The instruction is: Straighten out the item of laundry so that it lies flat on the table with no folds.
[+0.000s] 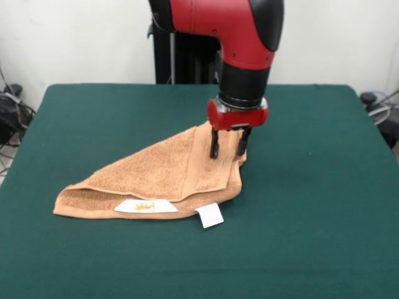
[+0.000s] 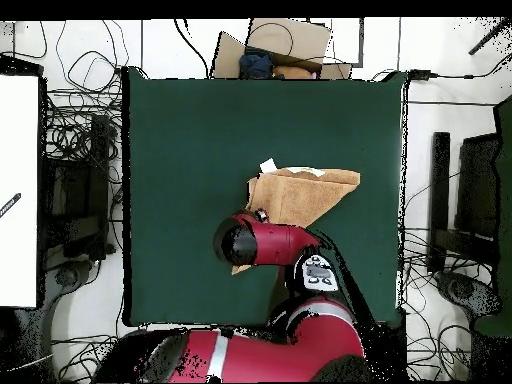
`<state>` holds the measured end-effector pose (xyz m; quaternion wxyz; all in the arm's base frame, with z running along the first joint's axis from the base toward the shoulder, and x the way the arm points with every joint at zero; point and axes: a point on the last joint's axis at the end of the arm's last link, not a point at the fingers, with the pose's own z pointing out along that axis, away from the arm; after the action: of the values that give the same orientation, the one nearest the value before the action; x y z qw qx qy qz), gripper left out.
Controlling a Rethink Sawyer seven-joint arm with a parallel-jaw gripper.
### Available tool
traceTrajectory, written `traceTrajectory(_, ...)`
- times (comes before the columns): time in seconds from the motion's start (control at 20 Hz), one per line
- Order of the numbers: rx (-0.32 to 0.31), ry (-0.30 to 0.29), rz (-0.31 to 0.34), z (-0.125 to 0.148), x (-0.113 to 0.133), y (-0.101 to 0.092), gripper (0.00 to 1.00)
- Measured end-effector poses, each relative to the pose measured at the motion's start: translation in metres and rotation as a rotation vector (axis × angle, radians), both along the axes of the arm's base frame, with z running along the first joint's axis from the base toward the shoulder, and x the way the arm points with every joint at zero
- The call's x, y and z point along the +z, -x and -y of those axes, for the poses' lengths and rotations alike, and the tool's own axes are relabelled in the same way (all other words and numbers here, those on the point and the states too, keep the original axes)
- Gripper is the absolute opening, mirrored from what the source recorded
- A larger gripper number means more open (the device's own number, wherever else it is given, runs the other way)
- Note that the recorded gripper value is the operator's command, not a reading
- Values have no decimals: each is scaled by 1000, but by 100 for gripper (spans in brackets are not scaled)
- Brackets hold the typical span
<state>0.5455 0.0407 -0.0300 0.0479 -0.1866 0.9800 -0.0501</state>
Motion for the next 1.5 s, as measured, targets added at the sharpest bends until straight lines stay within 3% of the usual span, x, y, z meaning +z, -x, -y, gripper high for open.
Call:
traceTrajectory(0.75, 4, 52, 39, -17, 4, 0, 100)
traceTrajectory(1.5, -26, 78, 78, -11, -7, 1, 100)
